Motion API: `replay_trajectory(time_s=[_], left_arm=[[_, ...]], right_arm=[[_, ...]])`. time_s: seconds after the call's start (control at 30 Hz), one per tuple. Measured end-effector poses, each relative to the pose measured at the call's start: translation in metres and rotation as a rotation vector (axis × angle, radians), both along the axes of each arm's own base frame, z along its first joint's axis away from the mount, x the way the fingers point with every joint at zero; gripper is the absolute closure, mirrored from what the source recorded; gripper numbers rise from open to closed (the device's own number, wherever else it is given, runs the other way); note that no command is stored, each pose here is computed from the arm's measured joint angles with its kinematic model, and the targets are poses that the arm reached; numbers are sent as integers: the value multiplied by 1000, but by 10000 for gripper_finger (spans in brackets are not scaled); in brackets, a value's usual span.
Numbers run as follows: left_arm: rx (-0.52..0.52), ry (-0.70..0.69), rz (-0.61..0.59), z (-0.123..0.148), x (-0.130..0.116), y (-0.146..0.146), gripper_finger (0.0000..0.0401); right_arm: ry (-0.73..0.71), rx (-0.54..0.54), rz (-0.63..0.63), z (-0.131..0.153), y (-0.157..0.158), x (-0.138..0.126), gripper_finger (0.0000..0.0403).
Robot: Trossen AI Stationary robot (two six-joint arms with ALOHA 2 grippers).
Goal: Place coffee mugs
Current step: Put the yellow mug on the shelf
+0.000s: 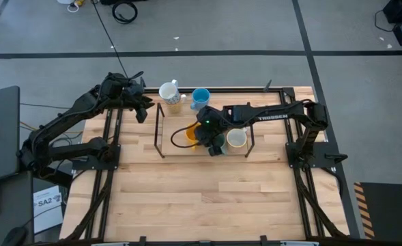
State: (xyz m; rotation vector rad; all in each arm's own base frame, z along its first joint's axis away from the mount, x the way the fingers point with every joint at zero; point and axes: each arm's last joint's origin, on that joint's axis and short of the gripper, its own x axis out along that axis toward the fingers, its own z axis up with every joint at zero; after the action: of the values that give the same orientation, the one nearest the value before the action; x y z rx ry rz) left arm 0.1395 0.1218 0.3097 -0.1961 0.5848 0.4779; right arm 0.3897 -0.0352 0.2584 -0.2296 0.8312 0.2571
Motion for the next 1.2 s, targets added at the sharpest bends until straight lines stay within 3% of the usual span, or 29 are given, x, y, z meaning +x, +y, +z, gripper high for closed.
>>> replay_trajectory(time_s=[0.2,0.37,1.2], left_arm=[[0,0,0,0,0,0,289],[0,0,1,0,0,0,289],[0,1,1,0,0,0,289]], right_arm=[[-66,-55,-6,23,-2,5,267],[-83,-120,-73,26,-10,7,267],[-41,-80,-41,9,-9,4,270]])
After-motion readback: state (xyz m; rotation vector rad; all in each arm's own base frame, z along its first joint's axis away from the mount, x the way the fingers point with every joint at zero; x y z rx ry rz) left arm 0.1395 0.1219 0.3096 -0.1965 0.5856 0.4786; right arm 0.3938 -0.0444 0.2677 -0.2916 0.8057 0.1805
